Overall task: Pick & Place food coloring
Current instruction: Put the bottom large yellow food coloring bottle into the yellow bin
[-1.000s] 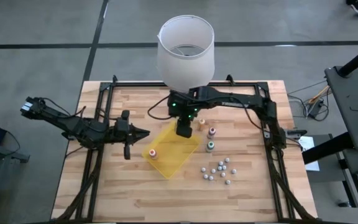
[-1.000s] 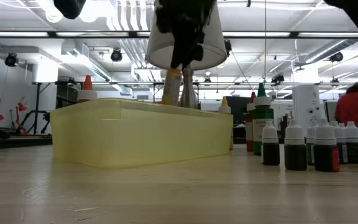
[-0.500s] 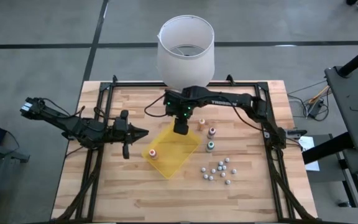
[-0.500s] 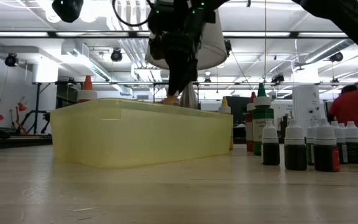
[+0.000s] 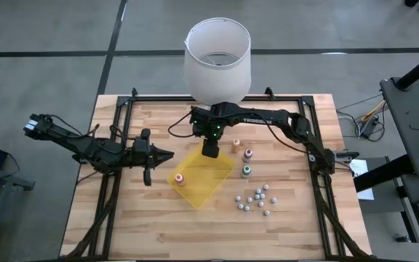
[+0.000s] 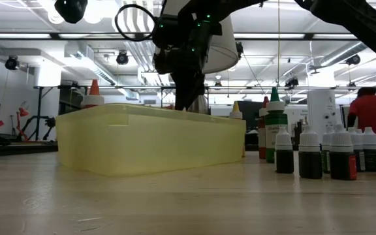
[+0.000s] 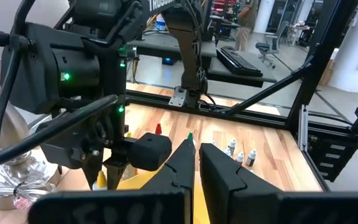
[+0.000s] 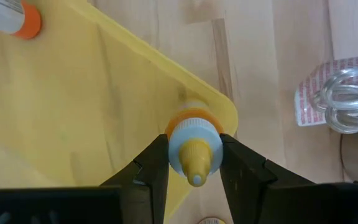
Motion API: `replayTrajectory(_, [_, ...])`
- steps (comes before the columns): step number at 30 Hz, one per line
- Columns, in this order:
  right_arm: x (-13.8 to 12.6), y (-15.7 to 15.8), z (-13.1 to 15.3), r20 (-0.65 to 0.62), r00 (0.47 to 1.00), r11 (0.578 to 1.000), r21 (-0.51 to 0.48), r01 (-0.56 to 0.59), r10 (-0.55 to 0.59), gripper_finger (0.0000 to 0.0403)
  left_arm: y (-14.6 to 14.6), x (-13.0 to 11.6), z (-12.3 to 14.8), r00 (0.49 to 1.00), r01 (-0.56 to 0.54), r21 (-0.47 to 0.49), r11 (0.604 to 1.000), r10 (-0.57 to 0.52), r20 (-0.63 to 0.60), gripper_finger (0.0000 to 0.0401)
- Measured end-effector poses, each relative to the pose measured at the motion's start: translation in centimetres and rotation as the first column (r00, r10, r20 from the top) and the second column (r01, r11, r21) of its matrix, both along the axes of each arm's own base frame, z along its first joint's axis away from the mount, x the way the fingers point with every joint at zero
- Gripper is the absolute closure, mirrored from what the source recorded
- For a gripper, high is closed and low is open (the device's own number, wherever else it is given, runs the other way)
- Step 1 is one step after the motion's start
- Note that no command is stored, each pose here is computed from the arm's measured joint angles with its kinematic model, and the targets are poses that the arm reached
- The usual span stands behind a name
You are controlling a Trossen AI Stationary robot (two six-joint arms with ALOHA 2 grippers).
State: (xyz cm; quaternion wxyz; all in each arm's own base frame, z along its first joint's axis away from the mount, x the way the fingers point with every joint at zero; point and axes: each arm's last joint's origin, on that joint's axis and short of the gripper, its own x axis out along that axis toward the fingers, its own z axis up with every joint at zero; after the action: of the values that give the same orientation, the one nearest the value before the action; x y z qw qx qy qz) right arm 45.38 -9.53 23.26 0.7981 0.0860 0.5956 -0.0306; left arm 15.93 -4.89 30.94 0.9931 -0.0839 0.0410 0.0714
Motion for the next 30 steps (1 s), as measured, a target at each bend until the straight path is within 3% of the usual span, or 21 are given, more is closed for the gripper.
replayTrajectory(24, [-0.11,-0.09,-0.57,-0.011,1.0,1.0,-0.002,-0.011,0.011,0.0291,0.0,0.01,0.06,1.0,0.0,-0.003,1.0,0.0,0.006,0.0401])
replayTrajectory(30, [-0.08,-0.12,-0.56,-0.009,1.0,1.0,-0.003,-0.01,0.01,0.0271,-0.01,0.01,0.05,1.0,0.0,-0.004,1.0,0.0,0.006,0.0401])
